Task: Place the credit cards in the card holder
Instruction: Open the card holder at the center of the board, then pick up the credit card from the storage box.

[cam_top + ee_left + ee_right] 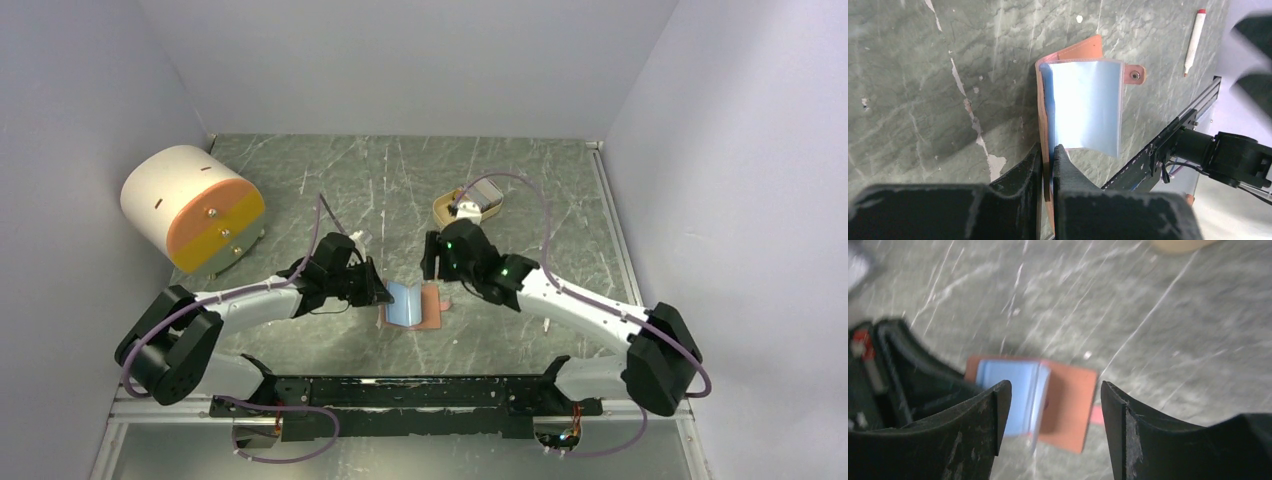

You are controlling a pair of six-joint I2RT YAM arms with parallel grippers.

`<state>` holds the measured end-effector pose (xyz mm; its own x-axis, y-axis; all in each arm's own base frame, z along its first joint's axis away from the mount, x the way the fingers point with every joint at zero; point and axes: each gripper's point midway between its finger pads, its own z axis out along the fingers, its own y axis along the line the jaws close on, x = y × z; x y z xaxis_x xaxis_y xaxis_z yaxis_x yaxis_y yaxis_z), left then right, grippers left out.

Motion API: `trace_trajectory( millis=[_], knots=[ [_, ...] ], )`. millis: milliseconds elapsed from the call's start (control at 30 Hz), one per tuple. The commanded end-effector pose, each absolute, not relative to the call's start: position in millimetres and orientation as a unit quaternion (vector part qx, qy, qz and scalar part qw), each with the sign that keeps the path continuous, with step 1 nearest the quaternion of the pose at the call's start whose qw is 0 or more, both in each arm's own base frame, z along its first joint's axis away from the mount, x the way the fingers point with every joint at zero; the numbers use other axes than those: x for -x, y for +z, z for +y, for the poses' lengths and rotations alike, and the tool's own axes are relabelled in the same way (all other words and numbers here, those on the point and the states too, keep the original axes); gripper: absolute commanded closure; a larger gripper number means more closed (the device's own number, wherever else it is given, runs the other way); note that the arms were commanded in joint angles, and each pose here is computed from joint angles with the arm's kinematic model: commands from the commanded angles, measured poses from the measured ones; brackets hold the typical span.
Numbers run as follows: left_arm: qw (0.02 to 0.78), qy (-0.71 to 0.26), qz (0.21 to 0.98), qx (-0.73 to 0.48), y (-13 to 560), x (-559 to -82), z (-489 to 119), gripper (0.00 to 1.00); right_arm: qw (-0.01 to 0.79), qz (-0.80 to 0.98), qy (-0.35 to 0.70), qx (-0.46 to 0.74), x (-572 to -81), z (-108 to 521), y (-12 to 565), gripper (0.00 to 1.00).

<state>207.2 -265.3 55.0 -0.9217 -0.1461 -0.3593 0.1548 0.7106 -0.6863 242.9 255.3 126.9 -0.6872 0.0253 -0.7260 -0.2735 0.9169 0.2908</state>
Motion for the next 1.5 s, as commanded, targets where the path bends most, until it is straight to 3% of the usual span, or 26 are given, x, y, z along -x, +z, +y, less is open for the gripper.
trace_trajectory(
  millis=[0,300,633,900,1467],
  knots=[
    [0.198,-0.352,0.915,-0.016,60,-207,-259,0.91,0.432,0.888,0.138,0.08,-299,233,141,0.31],
    [0.195,-0.365,0.91,-0.026,70,-201,-261,0.91,0.47,0.875,-0.031,0.108,-413,183,141,0.3],
    [0.197,-0.391,0.899,-0.027,76,-196,-264,0.91,0.449,0.861,-0.161,0.177,-481,164,125,0.24],
    [0.2,-0.402,0.893,-0.021,77,-194,-265,0.91,0.397,0.874,-0.192,0.204,-499,142,87,0.23],
    [0.191,-0.403,0.895,-0.021,72,-193,-266,0.91,0.372,0.88,-0.191,0.226,-499,139,65,0.17]
  ],
)
